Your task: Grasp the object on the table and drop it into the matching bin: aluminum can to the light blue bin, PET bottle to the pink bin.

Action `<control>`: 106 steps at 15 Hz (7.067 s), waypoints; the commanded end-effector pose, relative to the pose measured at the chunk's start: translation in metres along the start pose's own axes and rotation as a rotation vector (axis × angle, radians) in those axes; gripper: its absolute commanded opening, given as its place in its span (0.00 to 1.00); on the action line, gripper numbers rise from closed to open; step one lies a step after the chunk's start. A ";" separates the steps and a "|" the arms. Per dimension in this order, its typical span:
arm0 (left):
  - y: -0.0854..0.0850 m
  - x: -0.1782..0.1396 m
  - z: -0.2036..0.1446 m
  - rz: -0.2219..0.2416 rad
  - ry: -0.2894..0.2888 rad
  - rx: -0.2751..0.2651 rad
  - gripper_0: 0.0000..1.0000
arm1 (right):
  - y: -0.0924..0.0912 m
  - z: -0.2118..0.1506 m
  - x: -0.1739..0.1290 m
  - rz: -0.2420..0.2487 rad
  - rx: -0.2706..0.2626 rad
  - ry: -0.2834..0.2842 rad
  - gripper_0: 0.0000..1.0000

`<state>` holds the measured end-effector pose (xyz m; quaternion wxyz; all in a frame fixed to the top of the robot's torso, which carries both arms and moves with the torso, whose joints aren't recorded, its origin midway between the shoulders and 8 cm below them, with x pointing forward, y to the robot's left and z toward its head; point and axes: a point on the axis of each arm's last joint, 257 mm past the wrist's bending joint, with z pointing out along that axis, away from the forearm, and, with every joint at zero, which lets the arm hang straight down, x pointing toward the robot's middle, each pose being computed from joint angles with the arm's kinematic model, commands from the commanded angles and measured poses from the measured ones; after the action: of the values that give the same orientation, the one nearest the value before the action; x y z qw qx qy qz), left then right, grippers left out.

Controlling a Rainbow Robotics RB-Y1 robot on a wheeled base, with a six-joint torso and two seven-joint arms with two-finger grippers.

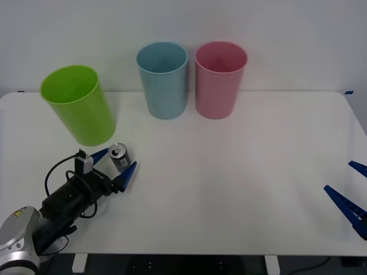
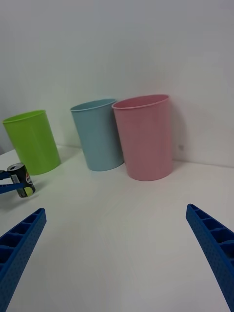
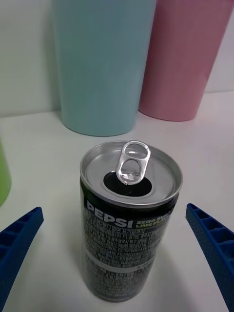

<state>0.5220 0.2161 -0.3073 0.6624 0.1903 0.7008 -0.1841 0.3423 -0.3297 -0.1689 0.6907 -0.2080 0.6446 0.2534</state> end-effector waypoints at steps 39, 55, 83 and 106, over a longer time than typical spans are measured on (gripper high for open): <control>-0.009 -0.101 0.029 0.050 -0.180 0.073 0.00 | 0.000 0.000 0.000 0.000 0.000 0.000 1.00; -0.012 -0.264 0.025 -0.044 -0.304 0.203 0.00 | 0.000 0.000 0.000 0.000 0.000 0.000 1.00; 0.000 -0.341 0.232 0.019 -0.146 -0.098 0.01 | 0.000 0.000 0.000 0.000 0.000 0.000 1.00; -0.008 -0.337 0.233 -0.032 -0.168 -0.075 1.00 | 0.000 0.000 0.000 0.000 0.000 0.000 1.00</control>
<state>0.7352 0.0821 0.0169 0.7223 0.1387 0.6528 -0.1811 0.3422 -0.3297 -0.1689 0.6907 -0.2079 0.6446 0.2535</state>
